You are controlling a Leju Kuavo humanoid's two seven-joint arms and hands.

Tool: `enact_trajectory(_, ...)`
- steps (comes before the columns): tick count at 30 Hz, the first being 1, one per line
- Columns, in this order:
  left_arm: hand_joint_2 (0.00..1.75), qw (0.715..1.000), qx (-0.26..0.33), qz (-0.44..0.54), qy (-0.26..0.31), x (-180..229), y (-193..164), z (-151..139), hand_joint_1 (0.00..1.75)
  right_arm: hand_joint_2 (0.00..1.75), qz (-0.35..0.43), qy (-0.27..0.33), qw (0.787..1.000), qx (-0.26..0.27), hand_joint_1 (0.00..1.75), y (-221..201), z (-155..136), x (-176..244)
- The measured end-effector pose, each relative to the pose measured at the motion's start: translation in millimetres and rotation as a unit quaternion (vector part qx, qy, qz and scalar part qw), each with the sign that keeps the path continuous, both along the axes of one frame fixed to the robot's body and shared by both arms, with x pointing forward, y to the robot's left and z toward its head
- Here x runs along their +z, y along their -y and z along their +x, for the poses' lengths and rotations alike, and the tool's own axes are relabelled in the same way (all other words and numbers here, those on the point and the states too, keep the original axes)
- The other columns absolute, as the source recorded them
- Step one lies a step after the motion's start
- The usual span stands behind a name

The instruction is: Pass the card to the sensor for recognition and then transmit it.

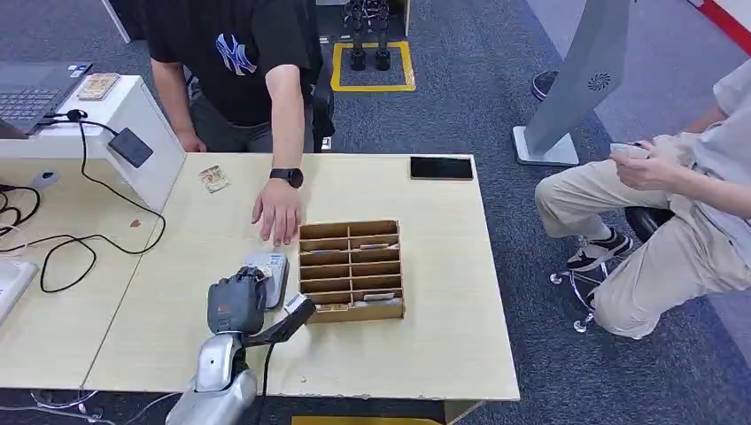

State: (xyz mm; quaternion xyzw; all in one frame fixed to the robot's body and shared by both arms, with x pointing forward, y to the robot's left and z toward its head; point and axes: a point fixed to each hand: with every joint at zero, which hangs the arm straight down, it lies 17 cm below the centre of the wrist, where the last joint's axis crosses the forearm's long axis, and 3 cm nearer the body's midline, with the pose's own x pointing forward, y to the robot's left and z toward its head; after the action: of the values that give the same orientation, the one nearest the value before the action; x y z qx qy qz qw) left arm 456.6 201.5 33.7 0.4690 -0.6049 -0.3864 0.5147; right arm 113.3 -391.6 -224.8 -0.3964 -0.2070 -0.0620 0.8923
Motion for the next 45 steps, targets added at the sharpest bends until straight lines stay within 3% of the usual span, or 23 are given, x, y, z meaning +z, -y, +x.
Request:
enact_trajectory(4, 1.75, 0.99, -0.004, -0.13, 0.044, 25.8, -1.6, 3.2, 1.75, 1.75, -0.001, -0.006, 1.0, -0.003, 0.0, 1.7, -2.4, -0.5)
enact_trajectory(7, 1.75, 0.966, 0.021, -0.239, 0.095, 54.2, -10.0, 9.3, 1.75, 1.75, -0.004, -0.009, 1.0, -0.004, 0.0, 3.1, -2.7, 0.3)
enact_trajectory(14, 1.75, 0.909, 0.07, -0.375, 0.164, 116.2, -27.8, 20.1, 1.75, 1.75, -0.008, -0.013, 1.0, -0.002, 0.0, 2.1, -4.7, 1.4)
enact_trajectory(23, 1.75, 0.889, 0.011, -0.398, 0.227, 196.7, -11.7, 33.6, 1.75, 1.75, -0.011, -0.013, 1.0, 0.006, 0.0, 1.3, -2.9, 2.4)
enact_trajectory(45, 1.75, 0.873, -0.006, -0.413, 0.259, 276.2, -20.7, 87.2, 1.75, 1.75, -0.016, -0.012, 0.999, 0.043, 0.0, -3.4, 11.4, 4.2)
